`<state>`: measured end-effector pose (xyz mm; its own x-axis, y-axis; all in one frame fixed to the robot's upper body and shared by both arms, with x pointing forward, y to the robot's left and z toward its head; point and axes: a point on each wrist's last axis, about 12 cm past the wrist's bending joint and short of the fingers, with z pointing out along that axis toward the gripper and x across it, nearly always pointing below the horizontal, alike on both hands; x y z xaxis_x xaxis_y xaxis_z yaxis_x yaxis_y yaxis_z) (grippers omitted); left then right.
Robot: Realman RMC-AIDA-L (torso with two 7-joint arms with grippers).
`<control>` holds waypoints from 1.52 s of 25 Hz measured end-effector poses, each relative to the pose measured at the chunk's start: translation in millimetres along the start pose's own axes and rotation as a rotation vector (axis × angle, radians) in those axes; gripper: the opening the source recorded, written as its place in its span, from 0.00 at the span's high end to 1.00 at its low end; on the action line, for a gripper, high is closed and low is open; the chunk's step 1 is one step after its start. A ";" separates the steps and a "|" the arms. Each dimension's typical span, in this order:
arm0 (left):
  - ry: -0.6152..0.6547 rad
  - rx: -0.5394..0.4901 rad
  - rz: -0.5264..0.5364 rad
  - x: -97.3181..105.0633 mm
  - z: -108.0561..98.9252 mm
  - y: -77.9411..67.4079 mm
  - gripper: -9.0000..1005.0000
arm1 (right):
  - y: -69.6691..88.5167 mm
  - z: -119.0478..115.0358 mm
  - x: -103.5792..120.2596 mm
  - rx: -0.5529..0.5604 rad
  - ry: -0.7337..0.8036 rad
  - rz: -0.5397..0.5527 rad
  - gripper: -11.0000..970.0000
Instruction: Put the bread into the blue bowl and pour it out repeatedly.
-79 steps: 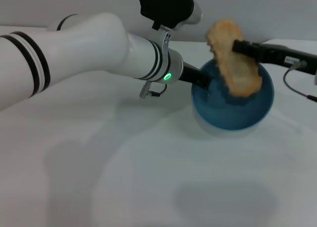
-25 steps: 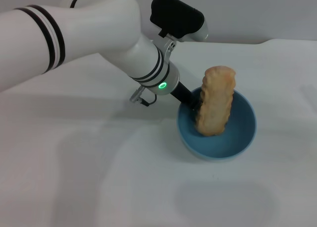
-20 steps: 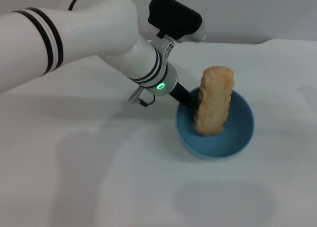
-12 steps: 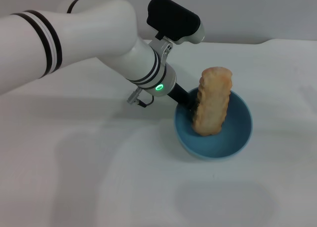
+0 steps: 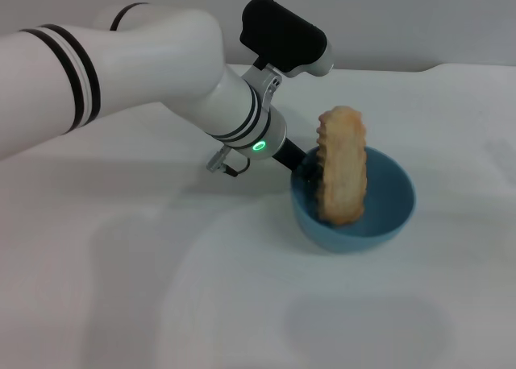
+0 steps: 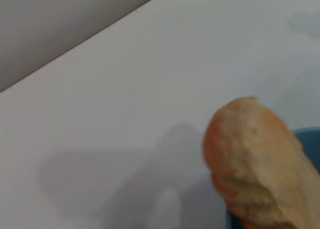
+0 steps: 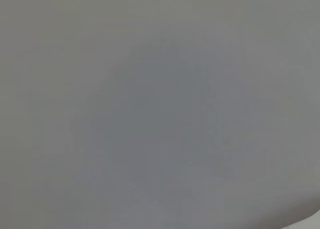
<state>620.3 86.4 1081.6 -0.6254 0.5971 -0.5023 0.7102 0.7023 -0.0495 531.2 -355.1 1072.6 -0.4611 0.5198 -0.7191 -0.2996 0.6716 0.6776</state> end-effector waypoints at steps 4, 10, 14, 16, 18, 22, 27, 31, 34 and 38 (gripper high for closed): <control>-0.008 -0.005 -0.016 1.8 -0.2 2.7 0.84 | -0.2 0.3 -0.1 0.002 0.001 -0.006 0.63; -0.048 -0.015 -0.033 0.6 -2.1 7.0 0.70 | -1.6 0.1 1.1 0.011 0.003 -0.041 0.63; -0.057 -0.016 -0.039 -0.4 -3.2 8.8 0.57 | -2.3 1.4 4.1 0.012 0.008 -0.037 0.63; -0.061 -0.017 -0.040 -0.7 -3.5 9.6 0.51 | -2.4 1.7 3.9 0.014 0.008 -0.039 0.63; -0.068 -0.022 -0.041 -1.3 -3.8 10.6 0.48 | -3.4 1.8 3.6 0.023 0.006 -0.043 0.63; -0.073 -0.027 -0.042 -1.3 -3.8 12.0 0.42 | -4.4 2.6 3.4 0.032 0.006 -0.051 0.63; -0.071 -0.031 -0.045 0.0 -3.6 13.3 0.36 | -4.3 3.0 2.9 0.031 0.006 -0.053 0.63; -0.076 -0.039 -0.041 -0.6 -4.5 15.3 0.36 | -4.6 3.1 3.0 0.033 0.006 -0.052 0.63; -0.103 -0.063 -0.041 -5.6 -8.6 21.7 0.34 | -4.8 3.2 3.1 0.036 0.006 -0.052 0.63; -0.148 -0.085 -0.056 -13.1 -16.5 29.2 0.26 | -6.0 2.4 3.7 0.044 0.004 -0.050 0.63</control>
<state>643.9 105.5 1101.0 -0.6047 0.4968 -0.6225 0.6415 0.7671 -0.0109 533.3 -356.0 1065.6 -0.4502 0.4826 -0.7513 -0.2854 0.7194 0.6332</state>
